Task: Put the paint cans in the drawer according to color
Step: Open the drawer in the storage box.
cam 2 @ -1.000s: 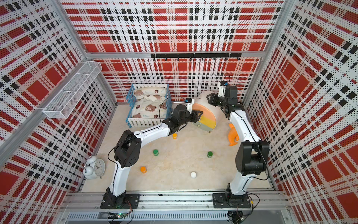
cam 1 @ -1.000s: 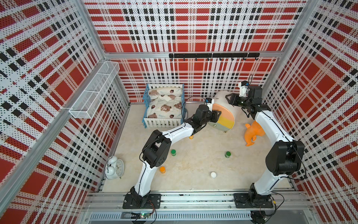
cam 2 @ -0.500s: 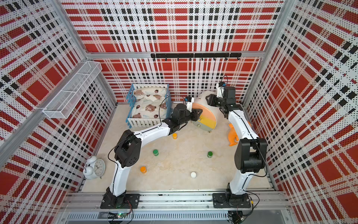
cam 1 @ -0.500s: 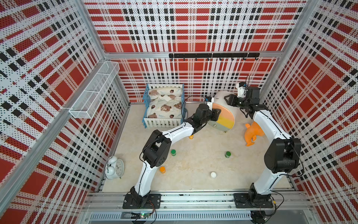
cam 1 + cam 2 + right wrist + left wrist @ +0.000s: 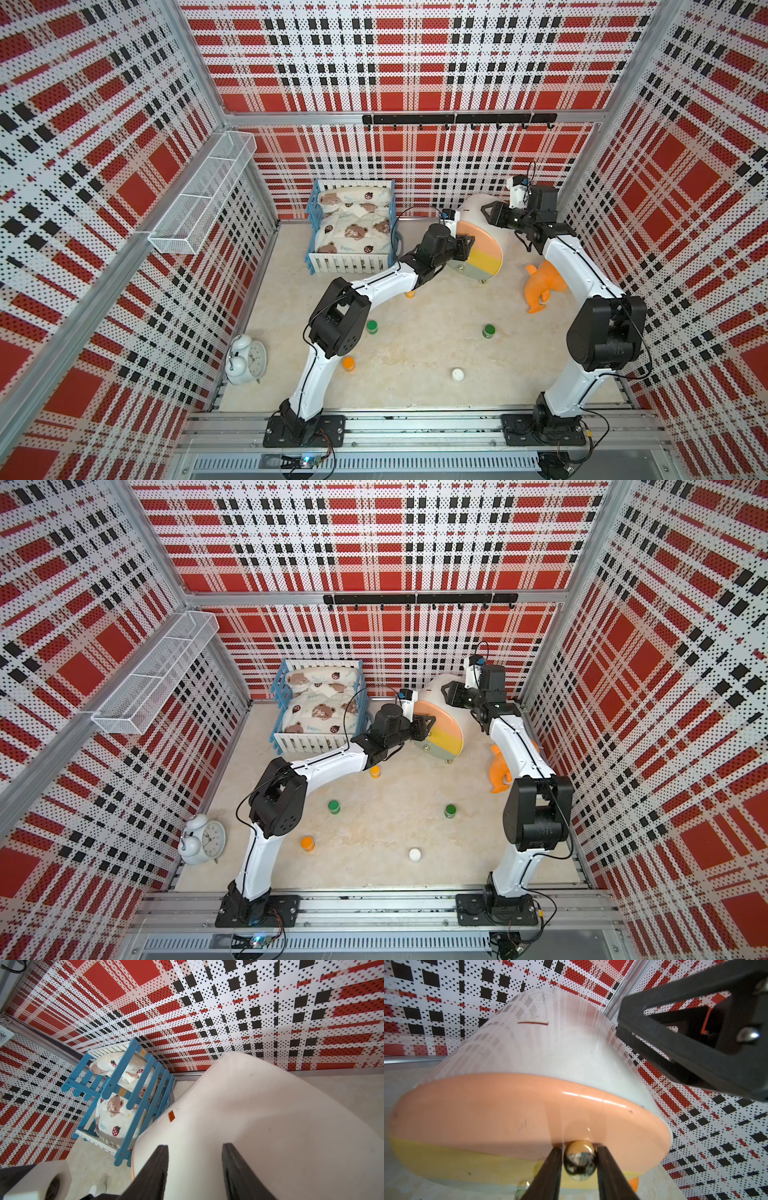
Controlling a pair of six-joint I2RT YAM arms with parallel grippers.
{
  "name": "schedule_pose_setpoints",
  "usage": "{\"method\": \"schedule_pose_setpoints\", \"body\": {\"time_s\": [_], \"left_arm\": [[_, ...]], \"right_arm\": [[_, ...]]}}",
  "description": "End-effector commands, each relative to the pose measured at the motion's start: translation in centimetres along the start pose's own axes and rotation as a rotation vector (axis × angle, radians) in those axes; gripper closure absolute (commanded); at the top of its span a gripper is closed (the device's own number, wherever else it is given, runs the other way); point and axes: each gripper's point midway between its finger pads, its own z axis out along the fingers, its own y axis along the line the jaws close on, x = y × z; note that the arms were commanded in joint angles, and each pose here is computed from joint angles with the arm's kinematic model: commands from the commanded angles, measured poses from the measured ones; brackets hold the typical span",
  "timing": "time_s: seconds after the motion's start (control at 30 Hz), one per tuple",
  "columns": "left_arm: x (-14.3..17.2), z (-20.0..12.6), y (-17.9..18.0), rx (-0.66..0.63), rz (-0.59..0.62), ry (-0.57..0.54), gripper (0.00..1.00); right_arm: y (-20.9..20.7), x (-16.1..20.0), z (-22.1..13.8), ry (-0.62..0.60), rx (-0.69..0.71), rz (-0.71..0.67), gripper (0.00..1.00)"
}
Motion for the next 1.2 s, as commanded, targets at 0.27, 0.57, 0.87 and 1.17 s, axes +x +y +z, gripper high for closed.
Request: {"method": "schedule_pose_setpoints", "body": {"time_s": [0.27,0.57,0.87,1.17], "left_arm": [[-0.8,0.0,-0.1,-0.019,0.013,-0.024,0.83],[-0.7,-1.9,-0.5,-0.024,0.069,-0.032,0.86],[-0.1,-5.1,-1.2,0.008,0.106,-0.021,0.89],[1.0,-7.7,-1.0,0.029,0.146,0.002,0.9]], "right_arm": [[0.2,0.2,0.6,0.002,-0.01,-0.02,0.52],[0.0,0.4,0.7,0.006,-0.007,-0.018,0.53],[-0.1,0.8,0.8,0.011,-0.003,-0.014,0.54],[-0.5,1.4,0.7,0.017,0.005,-0.005,0.54]]}}
